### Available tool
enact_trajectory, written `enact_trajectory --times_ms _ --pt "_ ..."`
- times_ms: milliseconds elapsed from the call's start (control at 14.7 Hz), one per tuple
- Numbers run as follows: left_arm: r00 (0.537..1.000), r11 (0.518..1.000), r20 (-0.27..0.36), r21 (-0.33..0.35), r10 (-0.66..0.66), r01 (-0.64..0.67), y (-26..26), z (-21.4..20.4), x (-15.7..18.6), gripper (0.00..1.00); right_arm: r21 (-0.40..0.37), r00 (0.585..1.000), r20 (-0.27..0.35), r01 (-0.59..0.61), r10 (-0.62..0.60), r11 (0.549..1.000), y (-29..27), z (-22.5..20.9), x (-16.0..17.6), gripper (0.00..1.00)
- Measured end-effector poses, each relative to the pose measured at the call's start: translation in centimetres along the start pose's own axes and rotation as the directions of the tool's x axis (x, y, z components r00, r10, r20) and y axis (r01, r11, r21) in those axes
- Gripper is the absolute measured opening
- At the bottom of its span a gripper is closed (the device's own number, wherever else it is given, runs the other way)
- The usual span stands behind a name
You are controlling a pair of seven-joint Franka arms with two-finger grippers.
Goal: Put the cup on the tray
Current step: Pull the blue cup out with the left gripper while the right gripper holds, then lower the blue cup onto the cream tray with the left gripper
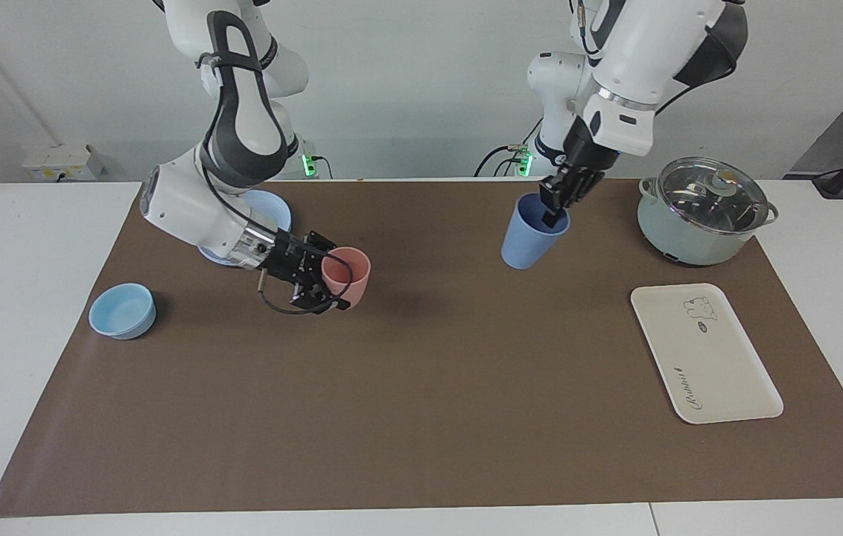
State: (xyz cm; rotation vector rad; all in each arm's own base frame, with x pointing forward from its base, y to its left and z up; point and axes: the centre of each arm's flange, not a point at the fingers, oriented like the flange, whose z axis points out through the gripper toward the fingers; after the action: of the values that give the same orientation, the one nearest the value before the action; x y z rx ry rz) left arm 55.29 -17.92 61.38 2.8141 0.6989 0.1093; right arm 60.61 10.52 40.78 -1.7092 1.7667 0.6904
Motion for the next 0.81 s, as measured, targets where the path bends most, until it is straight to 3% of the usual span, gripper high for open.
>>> enact_trajectory --times_ms 339,611,814 --pt "0.997 0.997 -0.039 0.042 0.072 -0.071 -14.9 3.1 8.6 0.04 0.018 0.999 0.012 -0.038 0.037 0.999 -1.1 -3.0 9.2 0.78" --pt "0.995 0.995 -0.066 0.064 0.079 -0.075 -25.1 7.1 15.6 0.04 0.01 0.999 0.049 -0.001 0.001 1.0 -1.3 -5.1 16.5 0.78" --pt "0.992 0.991 -0.065 0.083 0.11 -0.105 -31.2 11.1 18.2 0.04 0.018 0.998 0.063 -0.007 0.006 1.0 -2.4 -5.9 19.7 0.78"
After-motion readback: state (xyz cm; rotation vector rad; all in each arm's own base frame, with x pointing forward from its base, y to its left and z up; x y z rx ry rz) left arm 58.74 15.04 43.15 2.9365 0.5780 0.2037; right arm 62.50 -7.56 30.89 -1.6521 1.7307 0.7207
